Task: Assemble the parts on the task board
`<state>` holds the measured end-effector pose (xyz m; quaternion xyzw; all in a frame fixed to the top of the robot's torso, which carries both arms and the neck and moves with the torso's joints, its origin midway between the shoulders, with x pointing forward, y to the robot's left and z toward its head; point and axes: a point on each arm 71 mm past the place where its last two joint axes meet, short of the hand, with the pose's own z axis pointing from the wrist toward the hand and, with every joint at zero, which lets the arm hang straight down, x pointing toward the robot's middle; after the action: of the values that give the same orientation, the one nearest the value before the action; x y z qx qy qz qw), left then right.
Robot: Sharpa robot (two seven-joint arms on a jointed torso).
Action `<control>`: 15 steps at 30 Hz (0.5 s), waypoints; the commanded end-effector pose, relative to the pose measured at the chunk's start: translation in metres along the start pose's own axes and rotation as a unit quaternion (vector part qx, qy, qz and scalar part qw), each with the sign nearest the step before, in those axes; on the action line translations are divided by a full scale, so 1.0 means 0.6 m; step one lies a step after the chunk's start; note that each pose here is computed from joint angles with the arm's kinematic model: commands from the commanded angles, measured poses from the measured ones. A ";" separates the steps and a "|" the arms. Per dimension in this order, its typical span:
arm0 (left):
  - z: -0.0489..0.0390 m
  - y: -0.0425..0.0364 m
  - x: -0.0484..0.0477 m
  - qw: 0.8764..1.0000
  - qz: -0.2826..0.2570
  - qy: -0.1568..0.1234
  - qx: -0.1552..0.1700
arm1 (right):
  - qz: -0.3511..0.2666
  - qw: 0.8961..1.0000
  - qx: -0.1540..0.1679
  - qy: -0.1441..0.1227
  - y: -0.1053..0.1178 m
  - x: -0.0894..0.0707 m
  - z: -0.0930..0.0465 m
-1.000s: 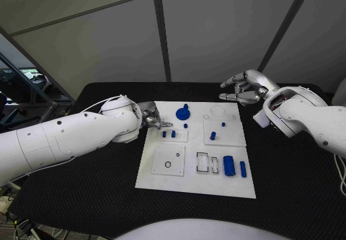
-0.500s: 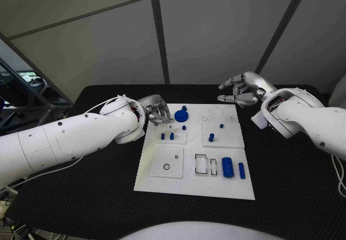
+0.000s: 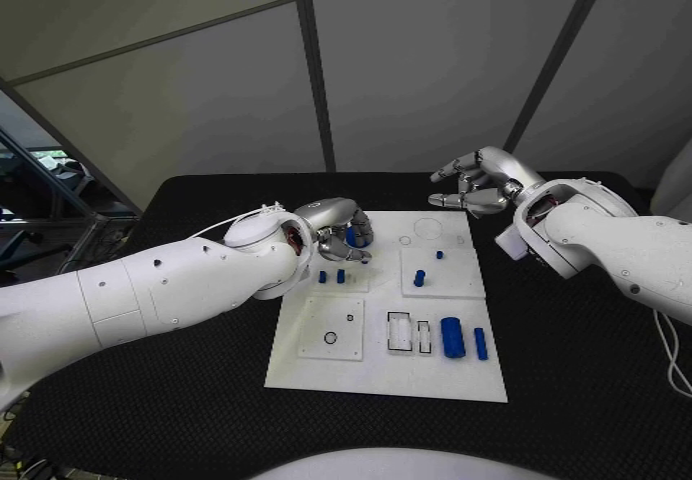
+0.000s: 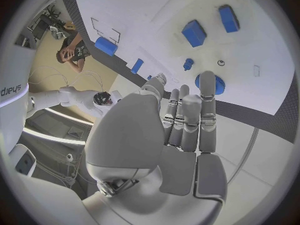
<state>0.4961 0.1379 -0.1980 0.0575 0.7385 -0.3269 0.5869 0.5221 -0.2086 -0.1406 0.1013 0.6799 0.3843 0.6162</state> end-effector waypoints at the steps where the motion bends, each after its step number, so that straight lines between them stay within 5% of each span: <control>1: 0.006 -0.004 0.004 0.998 0.061 0.012 0.022 | -0.001 1.000 -0.007 0.000 0.003 0.000 0.001; 15: 0.028 0.003 0.018 0.995 0.095 0.037 0.001 | 0.000 1.000 -0.008 0.001 0.005 0.001 0.002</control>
<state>0.5075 0.1278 -0.2082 0.1197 0.7436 -0.2840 0.5934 0.5222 -0.2068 -0.1407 0.1005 0.6797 0.3858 0.6157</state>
